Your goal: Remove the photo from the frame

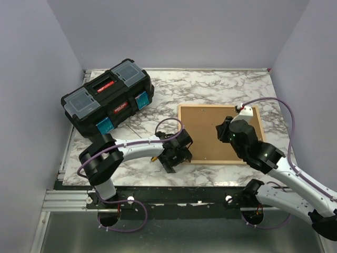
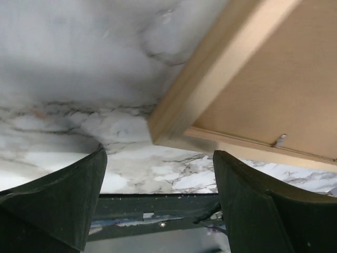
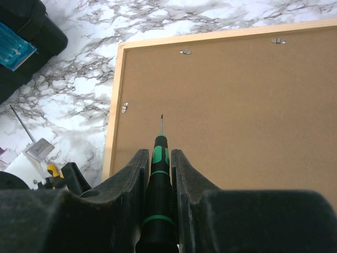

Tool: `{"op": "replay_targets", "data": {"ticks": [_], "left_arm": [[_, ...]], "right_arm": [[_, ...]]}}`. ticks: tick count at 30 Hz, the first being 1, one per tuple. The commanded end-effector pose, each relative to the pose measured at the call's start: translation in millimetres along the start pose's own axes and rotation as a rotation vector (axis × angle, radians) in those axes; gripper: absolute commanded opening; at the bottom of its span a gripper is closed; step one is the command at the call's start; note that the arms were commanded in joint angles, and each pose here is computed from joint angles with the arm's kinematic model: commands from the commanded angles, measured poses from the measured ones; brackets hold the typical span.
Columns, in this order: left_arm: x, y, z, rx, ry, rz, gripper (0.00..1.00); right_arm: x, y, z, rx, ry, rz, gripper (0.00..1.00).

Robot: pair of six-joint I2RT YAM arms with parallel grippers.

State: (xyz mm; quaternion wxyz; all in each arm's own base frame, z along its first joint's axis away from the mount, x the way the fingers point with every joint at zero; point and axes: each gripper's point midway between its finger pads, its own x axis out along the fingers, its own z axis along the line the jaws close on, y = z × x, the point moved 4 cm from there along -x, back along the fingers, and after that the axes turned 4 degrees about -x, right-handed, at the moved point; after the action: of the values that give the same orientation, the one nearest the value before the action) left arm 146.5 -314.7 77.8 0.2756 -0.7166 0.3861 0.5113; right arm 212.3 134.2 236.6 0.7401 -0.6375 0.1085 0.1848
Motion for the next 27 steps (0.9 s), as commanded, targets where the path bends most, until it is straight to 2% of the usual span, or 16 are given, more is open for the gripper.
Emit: {"op": "replay_targets", "data": {"ticks": [1,3,5,9,18,23,27], "left_arm": [[5.4,20.8,12.6,-0.298,-0.101,0.115,0.83],[7.2,22.6,5.4,-0.367,-0.072,0.140,0.82],[9.3,23.5,-4.1,-0.424,-0.047,0.162,0.77],[22.3,20.8,-16.4,-0.482,-0.030,0.211,0.76],[17.0,10.5,-31.4,-0.518,0.027,0.177,0.81],[8.5,4.7,-41.9,-0.478,0.084,0.131,0.85],[13.6,6.9,-42.3,-0.487,0.076,0.149,0.85]], "right_arm": [[-7.8,1.6,-10.0,-0.004,0.021,-0.009,0.01],[-10.6,1.3,-11.8,-0.001,0.019,-0.013,0.01],[-13.0,0.7,-13.5,0.002,0.019,-0.017,0.01],[-16.2,1.2,-16.4,0.005,0.019,-0.019,0.00],[-21.5,2.6,-21.2,0.013,0.017,-0.027,0.01],[-21.0,2.4,-20.2,0.010,0.015,-0.022,0.01],[-20.5,2.6,-19.8,0.010,0.013,-0.024,0.01]]}}
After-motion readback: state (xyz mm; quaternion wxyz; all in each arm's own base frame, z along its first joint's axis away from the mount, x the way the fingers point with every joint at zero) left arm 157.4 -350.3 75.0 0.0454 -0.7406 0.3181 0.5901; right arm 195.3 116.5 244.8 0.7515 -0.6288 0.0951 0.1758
